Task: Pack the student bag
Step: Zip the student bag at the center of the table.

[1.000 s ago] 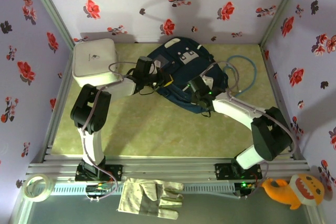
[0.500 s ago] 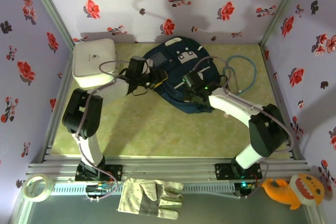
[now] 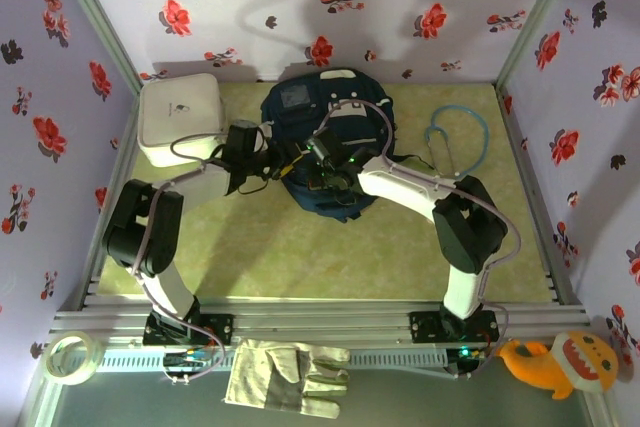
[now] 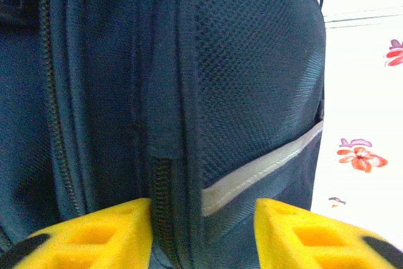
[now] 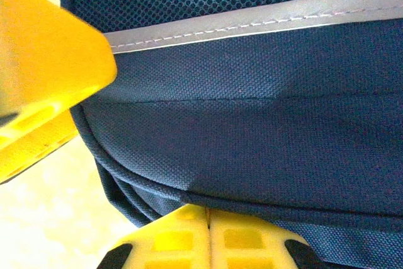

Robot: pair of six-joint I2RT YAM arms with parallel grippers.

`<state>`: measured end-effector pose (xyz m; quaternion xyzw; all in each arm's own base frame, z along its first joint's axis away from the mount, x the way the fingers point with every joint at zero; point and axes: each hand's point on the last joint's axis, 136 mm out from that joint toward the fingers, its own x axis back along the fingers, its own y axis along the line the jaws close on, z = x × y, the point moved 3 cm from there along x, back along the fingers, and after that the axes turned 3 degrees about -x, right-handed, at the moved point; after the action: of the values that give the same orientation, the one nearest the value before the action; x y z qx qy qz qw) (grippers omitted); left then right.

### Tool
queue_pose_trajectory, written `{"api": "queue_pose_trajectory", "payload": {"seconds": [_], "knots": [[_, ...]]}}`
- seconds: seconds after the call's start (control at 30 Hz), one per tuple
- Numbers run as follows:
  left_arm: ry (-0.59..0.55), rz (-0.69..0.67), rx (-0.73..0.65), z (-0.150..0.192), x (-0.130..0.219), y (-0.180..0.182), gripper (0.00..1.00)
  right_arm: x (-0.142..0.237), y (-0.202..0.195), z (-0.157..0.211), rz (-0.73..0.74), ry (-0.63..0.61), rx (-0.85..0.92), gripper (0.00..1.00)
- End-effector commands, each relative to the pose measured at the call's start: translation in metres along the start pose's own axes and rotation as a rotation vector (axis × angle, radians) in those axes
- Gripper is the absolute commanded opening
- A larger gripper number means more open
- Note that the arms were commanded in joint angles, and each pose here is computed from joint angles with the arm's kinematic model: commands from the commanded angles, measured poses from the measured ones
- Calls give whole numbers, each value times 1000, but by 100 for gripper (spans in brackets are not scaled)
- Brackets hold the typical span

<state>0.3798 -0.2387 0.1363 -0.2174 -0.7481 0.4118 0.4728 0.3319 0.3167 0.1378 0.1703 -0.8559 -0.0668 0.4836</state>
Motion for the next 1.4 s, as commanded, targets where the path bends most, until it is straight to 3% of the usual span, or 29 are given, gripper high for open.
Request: {"api": "queue_pose_trajectory", "payload": {"seconds": [0.0,0.2,0.3,0.47,0.63,0.9,1.17,1.37], "knots": [[-3,28,-4,-6,-5,-4,35,7,13,-15,-49,-55,-10,0],[-19,-40,-34,-9,-3,7,14,11,-6,-11,39,-69,-25,0],[-29,-69,-47,-13,1,13,8,16,-26,-8,104,-85,-50,0],[-40,-100,-60,-20,10,21,6,27,-81,1,216,-90,-151,0],[27,-129,-143,-21,10,16,6,40,-126,8,299,-85,-274,0],[34,-184,-216,-27,18,12,19,35,-83,3,188,-47,-168,0],[-188,-335,-245,-39,68,17,47,21,-6,-21,33,-53,-56,0],[-224,-245,-157,-38,90,5,63,11,31,-29,-63,-38,-44,0]]}}
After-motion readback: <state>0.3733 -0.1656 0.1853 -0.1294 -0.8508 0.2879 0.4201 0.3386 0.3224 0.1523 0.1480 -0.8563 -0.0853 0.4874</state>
